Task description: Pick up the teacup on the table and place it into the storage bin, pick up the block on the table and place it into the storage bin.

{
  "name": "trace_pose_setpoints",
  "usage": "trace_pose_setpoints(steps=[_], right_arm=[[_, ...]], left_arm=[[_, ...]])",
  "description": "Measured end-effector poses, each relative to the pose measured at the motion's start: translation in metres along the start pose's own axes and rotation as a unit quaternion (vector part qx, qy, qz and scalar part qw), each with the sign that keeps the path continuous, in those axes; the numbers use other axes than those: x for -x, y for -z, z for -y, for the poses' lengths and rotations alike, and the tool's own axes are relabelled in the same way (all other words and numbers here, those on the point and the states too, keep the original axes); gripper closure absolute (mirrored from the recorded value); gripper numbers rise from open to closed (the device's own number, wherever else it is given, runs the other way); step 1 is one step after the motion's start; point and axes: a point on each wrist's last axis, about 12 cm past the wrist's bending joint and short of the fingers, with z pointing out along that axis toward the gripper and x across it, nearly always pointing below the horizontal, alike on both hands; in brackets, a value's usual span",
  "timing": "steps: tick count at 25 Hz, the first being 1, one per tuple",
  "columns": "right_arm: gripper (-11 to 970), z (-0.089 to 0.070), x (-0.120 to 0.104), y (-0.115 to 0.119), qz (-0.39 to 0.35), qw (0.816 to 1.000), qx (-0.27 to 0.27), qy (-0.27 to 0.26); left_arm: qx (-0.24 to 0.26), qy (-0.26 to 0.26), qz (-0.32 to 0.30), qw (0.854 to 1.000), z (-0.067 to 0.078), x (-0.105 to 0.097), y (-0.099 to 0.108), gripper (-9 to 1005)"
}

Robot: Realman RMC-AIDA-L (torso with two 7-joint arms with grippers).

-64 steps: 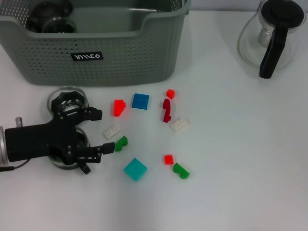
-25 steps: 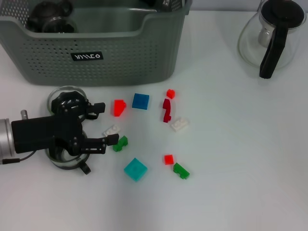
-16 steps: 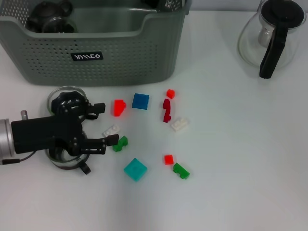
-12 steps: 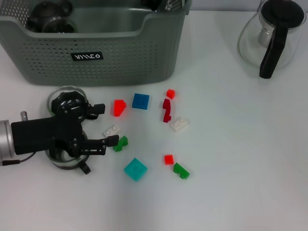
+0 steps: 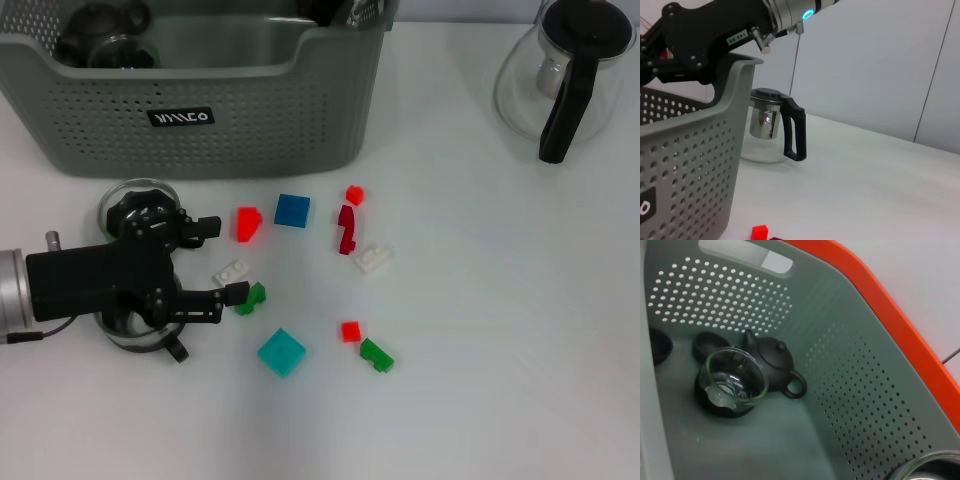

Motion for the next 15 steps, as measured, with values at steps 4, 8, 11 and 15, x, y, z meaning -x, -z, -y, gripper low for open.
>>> trace_pose_setpoints(steps=[4, 8, 11, 15], right_arm=[[896, 0.0, 0.0, 0.0, 0.0, 1.0, 0.0, -0.002], [884, -0.0002, 0.0, 0.0, 0.0, 1.0, 0.001, -0.003], [872, -0.0004, 0.0, 0.0, 0.0, 1.0, 0.002, -0.003], [857, -0.0001, -0.0001, 0.0002, 0.0, 1.0, 0.003, -0.008]], left_arm=[[-0.001, 0.0, 0.0, 1.0, 0.0, 0.0003, -0.0002, 64], [-0.001, 0.001, 0.001, 1.0, 0.0005, -0.0001, 0.0004, 64], [0.0, 0.001, 0.002, 1.0, 0.0005, -0.0002, 0.0005, 64], [0.0, 0.001, 0.001, 1.0, 0.0, 0.0003, 0.0001, 64]])
